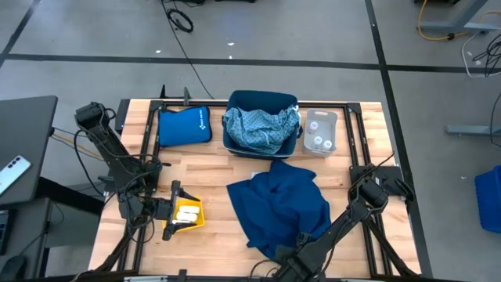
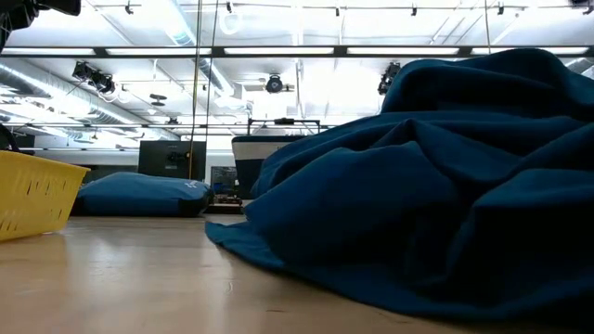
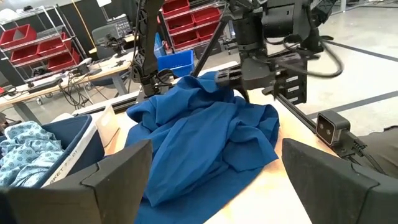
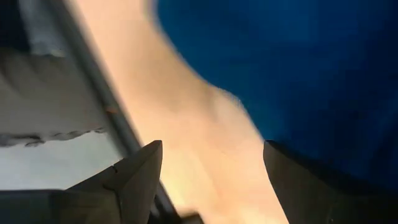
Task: Pick & Place Medicine items
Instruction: Put the blue patient gown into the blue bin
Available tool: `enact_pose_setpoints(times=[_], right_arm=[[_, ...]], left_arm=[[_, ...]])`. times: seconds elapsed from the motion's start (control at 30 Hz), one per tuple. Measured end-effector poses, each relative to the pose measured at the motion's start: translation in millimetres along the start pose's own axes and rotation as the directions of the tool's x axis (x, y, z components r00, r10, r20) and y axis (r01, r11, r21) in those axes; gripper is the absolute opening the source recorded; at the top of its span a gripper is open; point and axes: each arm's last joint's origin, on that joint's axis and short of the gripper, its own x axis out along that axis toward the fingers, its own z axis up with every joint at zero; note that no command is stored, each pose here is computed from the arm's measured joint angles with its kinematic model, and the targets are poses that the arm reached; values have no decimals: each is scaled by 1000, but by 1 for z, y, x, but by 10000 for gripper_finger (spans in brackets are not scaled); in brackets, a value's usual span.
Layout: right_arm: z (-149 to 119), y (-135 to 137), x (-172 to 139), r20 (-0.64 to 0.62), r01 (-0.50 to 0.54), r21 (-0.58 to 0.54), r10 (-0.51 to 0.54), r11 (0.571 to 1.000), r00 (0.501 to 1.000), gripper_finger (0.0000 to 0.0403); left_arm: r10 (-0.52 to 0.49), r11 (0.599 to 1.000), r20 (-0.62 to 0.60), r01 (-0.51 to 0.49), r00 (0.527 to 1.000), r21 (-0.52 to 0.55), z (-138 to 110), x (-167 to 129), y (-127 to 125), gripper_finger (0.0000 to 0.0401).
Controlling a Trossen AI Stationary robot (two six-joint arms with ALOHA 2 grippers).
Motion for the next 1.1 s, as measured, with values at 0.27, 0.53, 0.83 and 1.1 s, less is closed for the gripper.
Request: enact_pose_setpoints(times=[0.27, 0.53, 0.83, 1.1], right_arm=[[-13, -18, 15, -233, 180, 180, -136, 967, 963, 352], [-35, -26, 37, -326, 219, 37, -196, 975, 925, 377], [-28, -28, 39, -351, 225, 159, -158, 961, 923, 353], [-17, -29, 40, -336, 174, 182, -105, 968, 936, 353]], left_arm=[[-30, 1000, 1, 30, 1000, 0, 0, 0, -1, 362], [-35, 999, -10, 35, 999, 3, -2, 0, -1, 362], [-34, 999, -10, 34, 999, 11, -2, 0, -1, 362], [-33, 999, -10, 33, 999, 10, -2, 0, -1, 362]])
